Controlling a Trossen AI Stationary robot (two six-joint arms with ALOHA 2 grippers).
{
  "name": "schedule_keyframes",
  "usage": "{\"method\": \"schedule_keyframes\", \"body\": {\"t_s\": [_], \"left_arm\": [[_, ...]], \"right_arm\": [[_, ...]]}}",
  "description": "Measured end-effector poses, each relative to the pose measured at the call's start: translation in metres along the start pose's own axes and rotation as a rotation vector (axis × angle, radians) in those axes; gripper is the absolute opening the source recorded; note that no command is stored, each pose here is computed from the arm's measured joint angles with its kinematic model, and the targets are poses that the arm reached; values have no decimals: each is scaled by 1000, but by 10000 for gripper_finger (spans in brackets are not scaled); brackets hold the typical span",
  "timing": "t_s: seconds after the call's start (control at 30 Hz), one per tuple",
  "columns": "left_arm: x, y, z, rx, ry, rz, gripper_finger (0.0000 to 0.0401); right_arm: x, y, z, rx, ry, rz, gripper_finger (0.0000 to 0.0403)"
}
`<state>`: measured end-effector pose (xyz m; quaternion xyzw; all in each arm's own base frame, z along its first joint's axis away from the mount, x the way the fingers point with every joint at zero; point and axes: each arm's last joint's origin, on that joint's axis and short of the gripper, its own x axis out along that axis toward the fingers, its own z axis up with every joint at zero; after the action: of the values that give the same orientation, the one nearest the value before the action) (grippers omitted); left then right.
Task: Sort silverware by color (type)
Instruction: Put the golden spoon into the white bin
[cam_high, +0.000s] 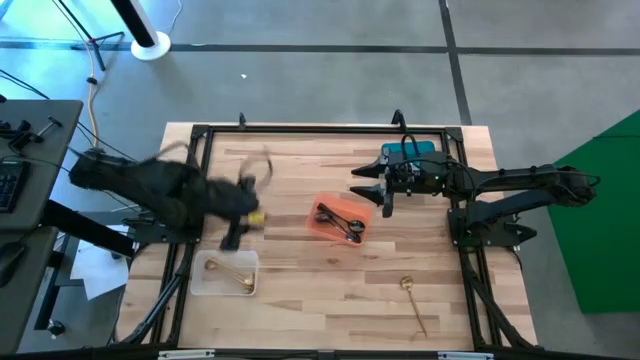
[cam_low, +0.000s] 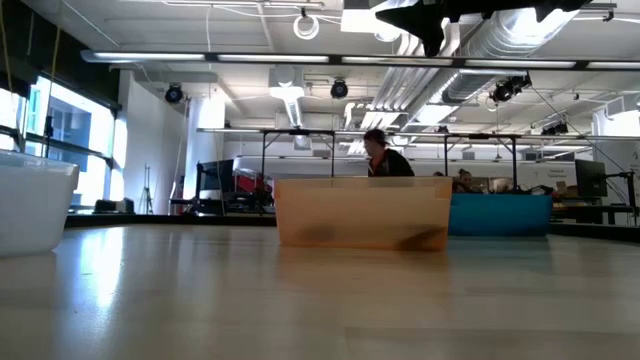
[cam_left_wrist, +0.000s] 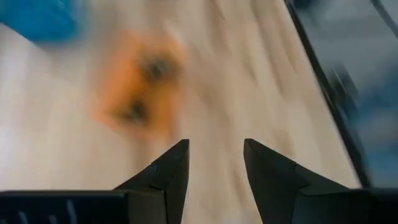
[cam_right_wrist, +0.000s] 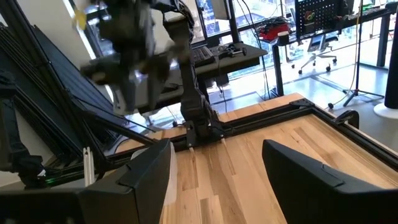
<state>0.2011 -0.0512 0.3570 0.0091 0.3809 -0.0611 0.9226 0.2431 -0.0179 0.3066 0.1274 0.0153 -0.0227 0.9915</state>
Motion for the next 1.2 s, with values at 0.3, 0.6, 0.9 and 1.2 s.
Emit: {"method": "schedule_keyframes", "body": {"t_s": [0.3,0.6,0.9,1.2], "left_arm": [[-18,60,49,-104,-495,226,145],[31,78,22,-197,-696,117,145],[37,79,16,-203,-837,124,145],[37,80,16,-169,-828,177,145]], "right_arm": [[0,0,1,0,-9,2,239],[0,0,1,-14,-14,4,239],[0,1,3,-61,-31,7,239],[0,1,3,-46,-31,7,239]]}}
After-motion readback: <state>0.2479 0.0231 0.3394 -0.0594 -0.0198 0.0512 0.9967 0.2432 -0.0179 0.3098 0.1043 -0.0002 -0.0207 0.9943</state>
